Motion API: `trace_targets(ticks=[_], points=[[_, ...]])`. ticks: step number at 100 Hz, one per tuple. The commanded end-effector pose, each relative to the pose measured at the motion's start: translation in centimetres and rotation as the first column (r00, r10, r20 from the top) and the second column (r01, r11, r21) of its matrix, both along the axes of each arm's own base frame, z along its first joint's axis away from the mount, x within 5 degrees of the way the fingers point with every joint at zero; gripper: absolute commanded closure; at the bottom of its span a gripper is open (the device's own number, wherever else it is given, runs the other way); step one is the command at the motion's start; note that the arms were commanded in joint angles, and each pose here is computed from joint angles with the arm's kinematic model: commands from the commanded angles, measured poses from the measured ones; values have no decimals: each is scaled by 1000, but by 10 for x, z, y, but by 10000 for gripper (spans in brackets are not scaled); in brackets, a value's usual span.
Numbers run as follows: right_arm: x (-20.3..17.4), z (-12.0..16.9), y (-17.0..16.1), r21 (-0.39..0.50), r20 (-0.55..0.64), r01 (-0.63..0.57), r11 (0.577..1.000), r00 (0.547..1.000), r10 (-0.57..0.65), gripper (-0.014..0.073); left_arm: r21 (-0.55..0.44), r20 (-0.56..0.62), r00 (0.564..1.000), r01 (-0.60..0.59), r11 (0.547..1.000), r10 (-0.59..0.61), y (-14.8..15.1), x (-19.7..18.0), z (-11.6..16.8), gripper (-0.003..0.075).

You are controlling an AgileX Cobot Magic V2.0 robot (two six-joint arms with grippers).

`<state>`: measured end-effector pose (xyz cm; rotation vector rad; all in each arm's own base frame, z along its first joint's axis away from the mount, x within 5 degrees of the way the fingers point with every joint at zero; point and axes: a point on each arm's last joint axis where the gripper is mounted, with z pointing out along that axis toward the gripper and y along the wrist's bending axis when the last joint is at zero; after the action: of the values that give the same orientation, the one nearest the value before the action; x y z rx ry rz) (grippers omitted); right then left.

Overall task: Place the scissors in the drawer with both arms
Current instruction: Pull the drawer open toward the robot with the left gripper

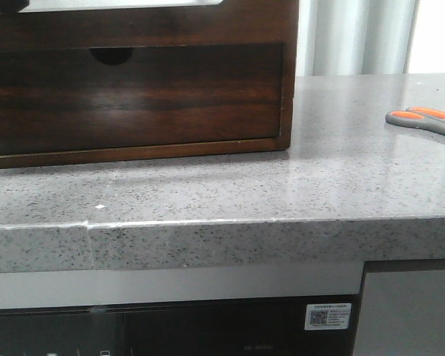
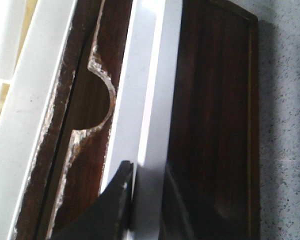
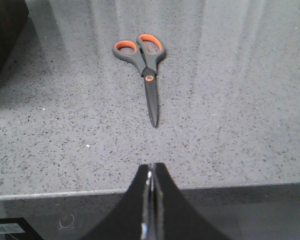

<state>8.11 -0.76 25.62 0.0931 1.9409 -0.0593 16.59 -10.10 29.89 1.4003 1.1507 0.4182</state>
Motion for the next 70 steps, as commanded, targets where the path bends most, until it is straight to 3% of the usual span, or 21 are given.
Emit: trace_targets(ticks=[1, 70], points=[[4, 16, 0, -14, 84, -3, 1000, 996, 4, 691, -92, -4, 1000, 7, 996, -7, 2, -10, 6, 716], [4, 16, 0, -12, 81, -3, 1000, 997, 4, 691, -174, 137, 989, 85, 981, -61, 20, -55, 12, 716]])
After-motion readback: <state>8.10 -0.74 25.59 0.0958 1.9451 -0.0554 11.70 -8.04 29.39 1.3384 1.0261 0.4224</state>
